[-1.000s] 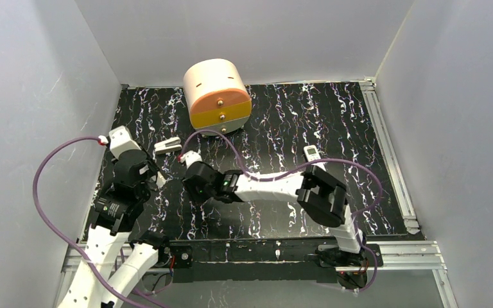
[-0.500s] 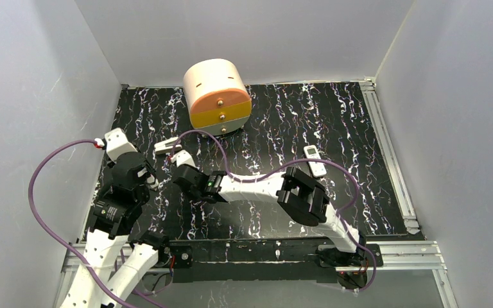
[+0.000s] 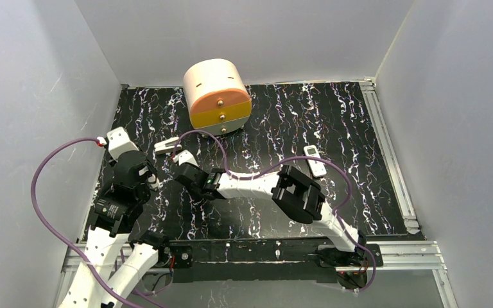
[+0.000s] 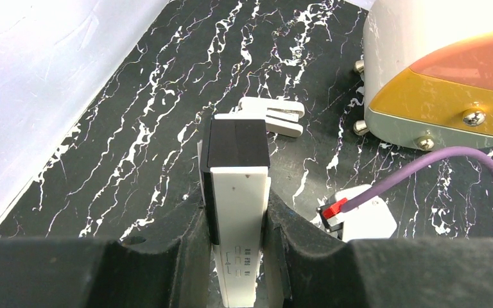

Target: Load the batteries into the remote control

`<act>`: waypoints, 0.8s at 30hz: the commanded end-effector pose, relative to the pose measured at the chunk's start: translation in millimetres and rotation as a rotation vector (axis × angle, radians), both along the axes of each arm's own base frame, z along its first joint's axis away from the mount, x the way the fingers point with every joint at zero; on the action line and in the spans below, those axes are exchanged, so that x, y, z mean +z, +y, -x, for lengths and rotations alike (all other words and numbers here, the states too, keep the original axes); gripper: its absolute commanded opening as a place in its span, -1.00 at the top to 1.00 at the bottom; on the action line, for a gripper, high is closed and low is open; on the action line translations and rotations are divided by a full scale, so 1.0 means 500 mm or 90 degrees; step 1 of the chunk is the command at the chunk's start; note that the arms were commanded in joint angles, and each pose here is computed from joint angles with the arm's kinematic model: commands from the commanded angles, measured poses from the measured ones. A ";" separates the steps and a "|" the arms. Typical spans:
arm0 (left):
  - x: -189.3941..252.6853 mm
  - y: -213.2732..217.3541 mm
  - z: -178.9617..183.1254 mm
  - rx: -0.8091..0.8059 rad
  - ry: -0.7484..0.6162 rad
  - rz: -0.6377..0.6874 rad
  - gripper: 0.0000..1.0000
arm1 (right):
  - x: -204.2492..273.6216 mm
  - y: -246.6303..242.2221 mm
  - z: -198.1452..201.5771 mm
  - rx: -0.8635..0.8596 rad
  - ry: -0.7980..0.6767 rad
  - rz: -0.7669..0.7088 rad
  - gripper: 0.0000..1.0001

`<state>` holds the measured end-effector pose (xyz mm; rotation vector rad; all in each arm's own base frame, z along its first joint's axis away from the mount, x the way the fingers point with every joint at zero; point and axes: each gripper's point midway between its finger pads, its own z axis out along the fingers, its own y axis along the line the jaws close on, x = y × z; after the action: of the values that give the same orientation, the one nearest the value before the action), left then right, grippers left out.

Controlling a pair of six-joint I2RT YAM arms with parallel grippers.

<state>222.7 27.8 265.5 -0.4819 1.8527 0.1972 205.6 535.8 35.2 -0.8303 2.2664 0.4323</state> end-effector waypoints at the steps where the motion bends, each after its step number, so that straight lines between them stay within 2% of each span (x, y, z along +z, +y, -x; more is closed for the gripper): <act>1: -0.003 -0.001 -0.003 0.004 -0.003 0.004 1.00 | 0.013 0.023 -0.007 0.017 -0.009 -0.009 0.36; 11: 0.000 0.002 -0.002 0.002 -0.003 -0.002 1.00 | -0.033 0.025 -0.011 0.034 -0.002 0.038 0.33; 16: -0.002 -0.001 -0.003 -0.002 -0.003 0.000 1.00 | -0.028 0.002 -0.023 0.012 -0.022 0.063 0.63; 24: -0.010 -0.030 -0.018 -0.049 0.005 0.014 1.00 | 0.042 -0.025 -0.051 -0.034 -0.072 0.051 0.70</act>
<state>225.0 21.3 262.6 -0.4590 1.8699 0.1647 218.1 545.6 32.1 -0.8669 2.2255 0.3571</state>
